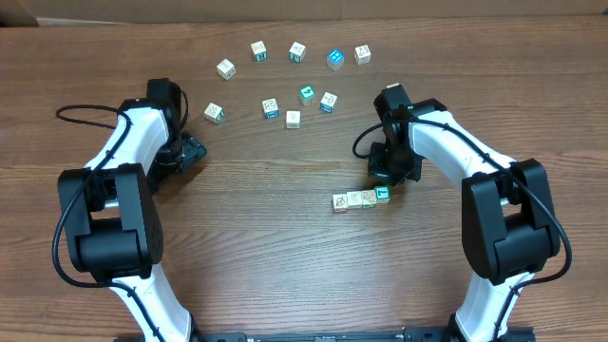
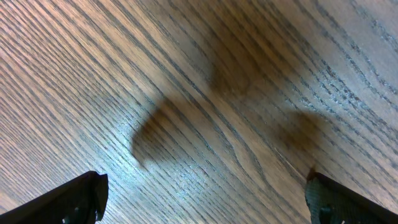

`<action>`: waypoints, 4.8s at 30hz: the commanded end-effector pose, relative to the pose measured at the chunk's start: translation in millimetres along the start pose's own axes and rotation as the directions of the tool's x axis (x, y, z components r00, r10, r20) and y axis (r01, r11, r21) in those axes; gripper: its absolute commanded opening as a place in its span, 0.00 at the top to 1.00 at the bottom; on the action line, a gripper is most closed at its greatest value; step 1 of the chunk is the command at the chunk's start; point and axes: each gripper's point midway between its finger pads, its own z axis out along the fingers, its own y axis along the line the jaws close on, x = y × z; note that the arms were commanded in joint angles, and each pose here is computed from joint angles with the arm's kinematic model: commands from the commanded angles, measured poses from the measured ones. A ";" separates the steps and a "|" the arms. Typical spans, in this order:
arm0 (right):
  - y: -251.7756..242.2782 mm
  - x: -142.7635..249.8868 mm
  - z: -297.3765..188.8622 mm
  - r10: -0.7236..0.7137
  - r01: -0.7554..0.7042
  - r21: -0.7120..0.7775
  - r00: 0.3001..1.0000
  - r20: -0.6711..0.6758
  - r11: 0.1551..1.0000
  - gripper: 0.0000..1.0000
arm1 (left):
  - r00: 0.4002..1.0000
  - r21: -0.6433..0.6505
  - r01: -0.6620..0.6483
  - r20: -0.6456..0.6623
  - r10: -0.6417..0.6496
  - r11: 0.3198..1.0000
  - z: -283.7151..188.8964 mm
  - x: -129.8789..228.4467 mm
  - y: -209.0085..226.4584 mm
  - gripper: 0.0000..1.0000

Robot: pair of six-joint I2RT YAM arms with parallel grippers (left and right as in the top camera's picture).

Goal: Form a horizontal line

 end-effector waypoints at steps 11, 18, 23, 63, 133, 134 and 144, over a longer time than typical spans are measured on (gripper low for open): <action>0.3 2.4 -12.1 -0.007 0.007 -0.013 1.000 0.013 1.000 0.96 | 1.000 -0.033 -0.009 0.020 0.010 0.999 0.7 -2.2 6.4 0.00; 2.4 -1.1 -12.2 -0.008 0.009 -0.023 1.000 0.028 1.000 0.96 | 1.000 -0.033 -0.009 0.020 0.010 0.999 0.7 -2.2 6.4 0.01; 4.3 1.6 -12.2 -0.009 0.009 -0.035 1.000 0.014 0.999 0.96 | 1.000 -0.033 -0.009 0.020 0.010 0.999 0.7 -2.3 6.5 0.00; -14.1 -15.8 -13.6 0.072 -0.080 0.065 0.992 0.107 0.995 0.96 | 1.000 -0.033 -0.009 0.020 0.010 0.999 0.7 -2.2 6.4 0.01; -16.5 -59.9 -21.8 0.057 -0.079 0.065 0.957 0.286 0.995 0.00 | 1.000 -0.033 -0.009 0.020 0.010 0.999 0.7 -2.2 6.4 0.01; -18.6 -61.6 -22.5 0.057 -0.083 0.077 0.954 0.296 0.994 0.00 | 1.000 -0.033 -0.009 0.020 0.010 0.999 0.7 -2.2 6.4 0.01; -24.8 -64.3 -24.2 0.054 -0.093 0.110 0.948 0.315 0.990 0.00 | 1.000 -0.033 -0.009 0.020 0.010 0.999 0.7 -2.2 6.4 0.01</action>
